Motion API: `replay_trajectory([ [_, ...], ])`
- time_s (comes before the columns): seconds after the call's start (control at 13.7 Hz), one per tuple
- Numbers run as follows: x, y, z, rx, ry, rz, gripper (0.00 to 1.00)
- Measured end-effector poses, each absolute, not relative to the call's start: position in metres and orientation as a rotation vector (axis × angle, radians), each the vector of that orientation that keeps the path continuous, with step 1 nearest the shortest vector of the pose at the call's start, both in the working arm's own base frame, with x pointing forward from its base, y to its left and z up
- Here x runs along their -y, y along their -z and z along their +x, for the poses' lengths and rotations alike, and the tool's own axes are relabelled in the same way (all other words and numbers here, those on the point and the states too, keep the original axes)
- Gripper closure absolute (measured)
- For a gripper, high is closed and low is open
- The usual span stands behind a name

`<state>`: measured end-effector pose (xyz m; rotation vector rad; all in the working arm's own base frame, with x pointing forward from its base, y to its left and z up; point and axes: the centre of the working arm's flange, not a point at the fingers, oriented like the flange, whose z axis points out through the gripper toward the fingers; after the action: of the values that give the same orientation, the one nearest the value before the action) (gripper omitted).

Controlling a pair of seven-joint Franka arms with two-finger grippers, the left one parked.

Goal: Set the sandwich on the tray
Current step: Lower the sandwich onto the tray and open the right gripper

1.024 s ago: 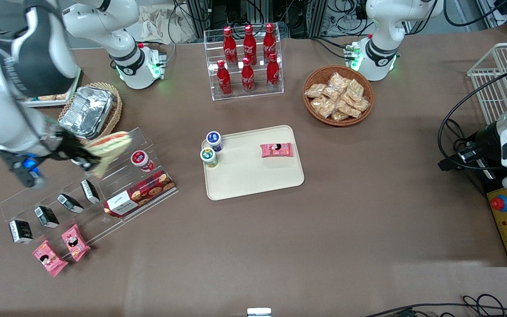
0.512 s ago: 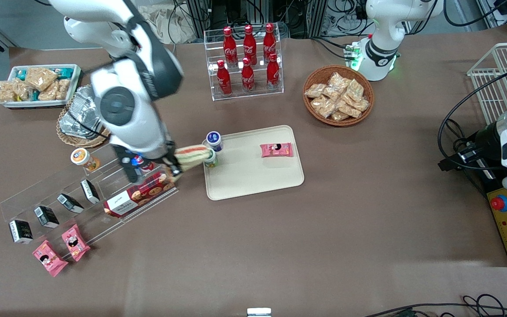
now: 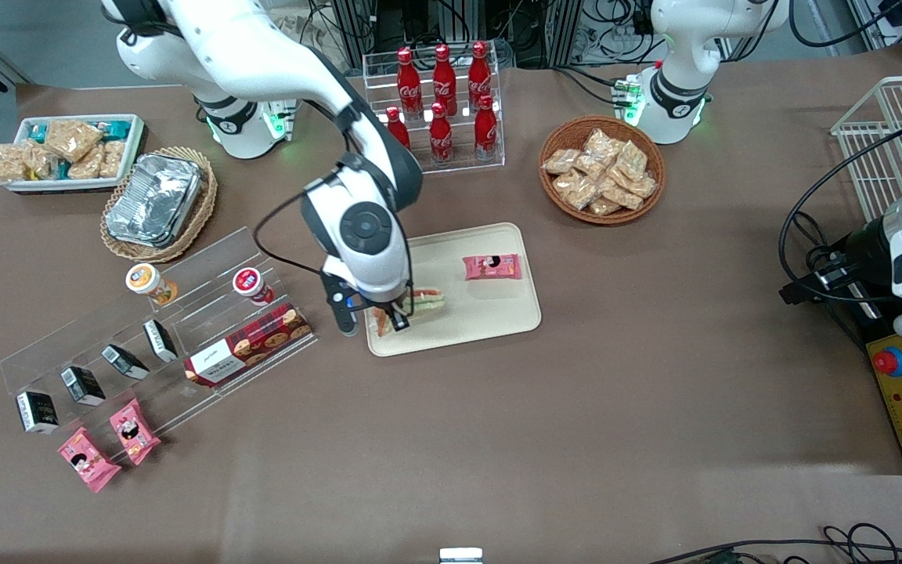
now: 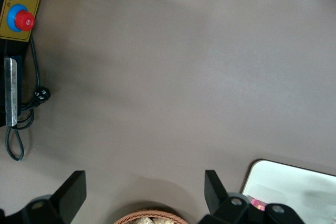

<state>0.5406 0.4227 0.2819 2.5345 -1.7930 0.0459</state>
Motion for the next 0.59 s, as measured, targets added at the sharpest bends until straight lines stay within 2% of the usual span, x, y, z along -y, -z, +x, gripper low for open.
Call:
replay_trajectory([
  [0.22,-0.446,-0.245,0.529,1.893,-0.071,2.489,0.78],
  [0.59,-0.468,-0.23,0.516,1.981,-0.06,2.476,0.78],
])
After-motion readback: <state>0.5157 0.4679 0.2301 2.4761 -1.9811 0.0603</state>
